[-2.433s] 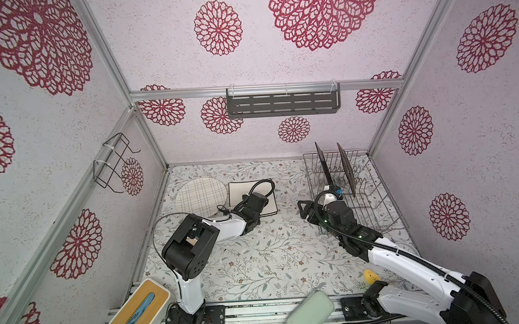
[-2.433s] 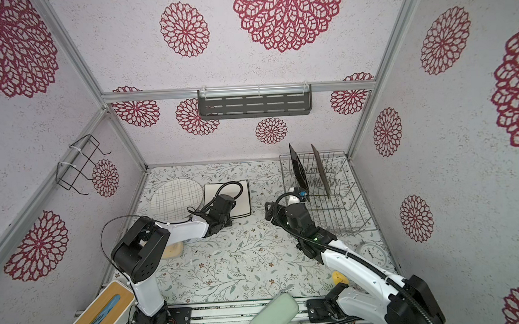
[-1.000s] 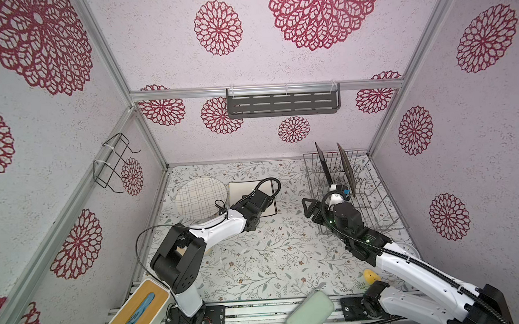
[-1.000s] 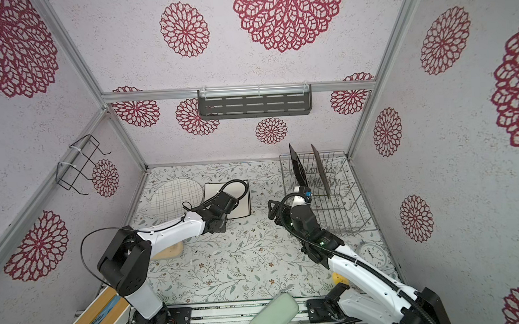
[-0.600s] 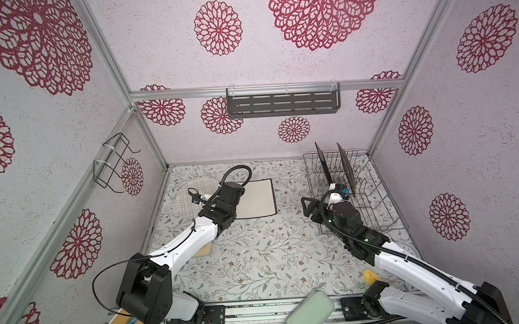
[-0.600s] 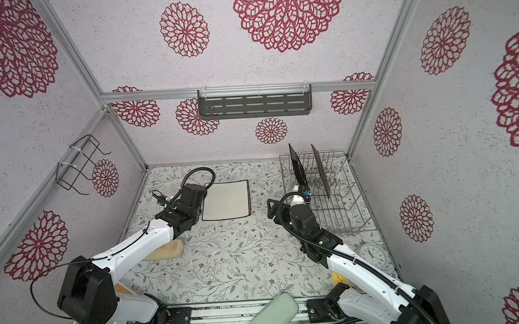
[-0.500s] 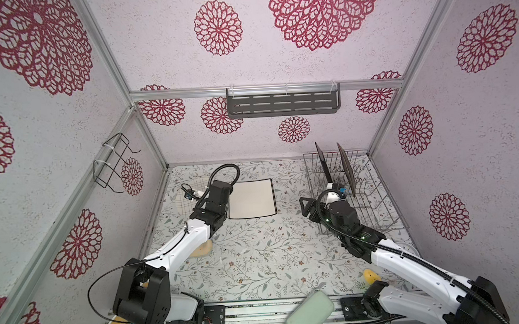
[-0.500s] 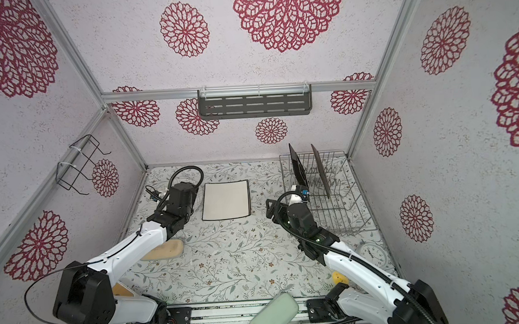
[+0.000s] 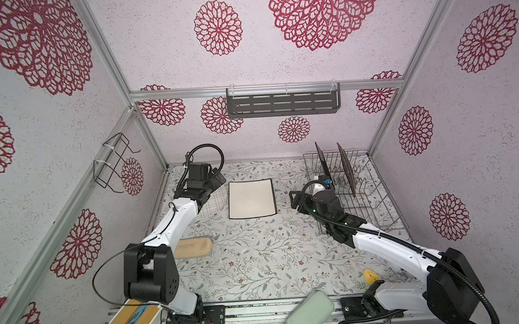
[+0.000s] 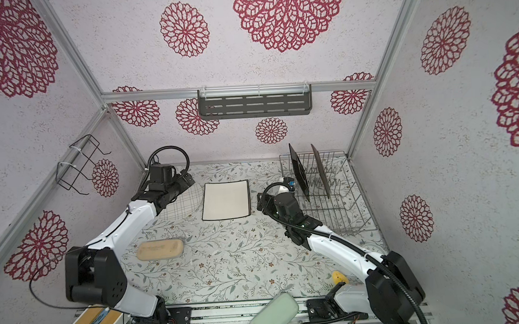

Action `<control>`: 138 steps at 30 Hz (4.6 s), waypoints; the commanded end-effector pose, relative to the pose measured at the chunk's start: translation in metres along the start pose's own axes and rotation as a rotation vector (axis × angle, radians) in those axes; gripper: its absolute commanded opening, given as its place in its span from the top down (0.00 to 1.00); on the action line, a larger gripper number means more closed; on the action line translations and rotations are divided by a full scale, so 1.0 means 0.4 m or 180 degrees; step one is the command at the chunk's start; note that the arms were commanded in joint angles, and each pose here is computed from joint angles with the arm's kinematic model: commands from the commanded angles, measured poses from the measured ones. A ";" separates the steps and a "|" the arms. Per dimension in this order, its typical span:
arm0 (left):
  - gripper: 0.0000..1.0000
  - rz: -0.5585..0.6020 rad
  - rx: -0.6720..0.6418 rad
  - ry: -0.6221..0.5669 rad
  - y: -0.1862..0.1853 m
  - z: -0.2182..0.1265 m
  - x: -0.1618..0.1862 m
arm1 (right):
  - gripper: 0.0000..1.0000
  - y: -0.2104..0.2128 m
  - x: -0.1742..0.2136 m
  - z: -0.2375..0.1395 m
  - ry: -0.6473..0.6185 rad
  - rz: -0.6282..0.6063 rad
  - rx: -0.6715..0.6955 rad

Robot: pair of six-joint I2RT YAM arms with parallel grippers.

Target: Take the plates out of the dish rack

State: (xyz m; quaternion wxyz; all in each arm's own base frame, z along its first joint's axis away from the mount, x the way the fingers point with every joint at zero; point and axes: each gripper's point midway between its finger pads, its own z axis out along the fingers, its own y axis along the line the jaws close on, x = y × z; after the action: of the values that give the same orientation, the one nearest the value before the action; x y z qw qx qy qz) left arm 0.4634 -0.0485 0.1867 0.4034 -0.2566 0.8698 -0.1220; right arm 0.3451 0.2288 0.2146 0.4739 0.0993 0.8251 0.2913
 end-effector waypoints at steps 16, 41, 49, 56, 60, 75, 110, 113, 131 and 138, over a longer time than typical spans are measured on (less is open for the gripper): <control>0.00 0.0430 0.0541 0.1066 -0.046 0.175 0.202 | 0.14 0.047 -0.035 -0.006 -0.0076 -0.0110 -0.0141; 0.01 0.0303 0.0672 0.1235 -0.045 0.263 0.270 | 0.13 0.049 -0.060 -0.027 -0.0134 -0.0123 -0.0083; 0.02 0.0341 0.0658 0.1296 -0.057 0.274 0.284 | 0.13 0.049 -0.077 -0.037 -0.0223 -0.0098 -0.0077; 0.03 0.0356 0.0784 0.1275 -0.095 0.267 0.285 | 0.13 0.050 -0.081 -0.042 -0.0235 -0.0113 -0.0070; 0.03 0.0381 0.0754 0.1275 -0.100 0.268 0.284 | 0.13 0.047 -0.077 -0.042 -0.0222 -0.0117 -0.0064; 0.03 0.0583 0.0494 0.1224 -0.088 0.257 0.272 | 0.12 0.044 -0.085 -0.051 -0.0252 -0.0130 -0.0051; 0.03 0.0858 0.0721 0.0171 -0.195 -0.145 0.219 | 0.06 -0.081 -0.294 -0.122 0.0171 -0.2322 0.1983; 0.03 0.0837 0.0857 0.0228 -0.205 -0.154 0.231 | 0.06 -0.112 -0.302 -0.088 0.0321 -0.2401 0.2244; 0.03 0.0770 0.0960 0.0545 -0.201 -0.154 0.242 | 0.29 -0.225 -0.338 0.048 0.0527 -0.2309 0.2817; 0.03 0.0761 0.0903 0.0500 -0.193 -0.156 0.223 | 0.42 -0.257 -0.351 0.078 0.0598 -0.2320 0.2896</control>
State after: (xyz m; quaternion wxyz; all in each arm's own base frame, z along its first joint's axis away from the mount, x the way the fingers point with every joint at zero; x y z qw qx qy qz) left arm 0.3927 -0.1637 0.1857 0.3643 -0.0853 0.9030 -0.2112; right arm 0.4511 0.1032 0.2286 0.3636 -0.0367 0.8933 -0.2617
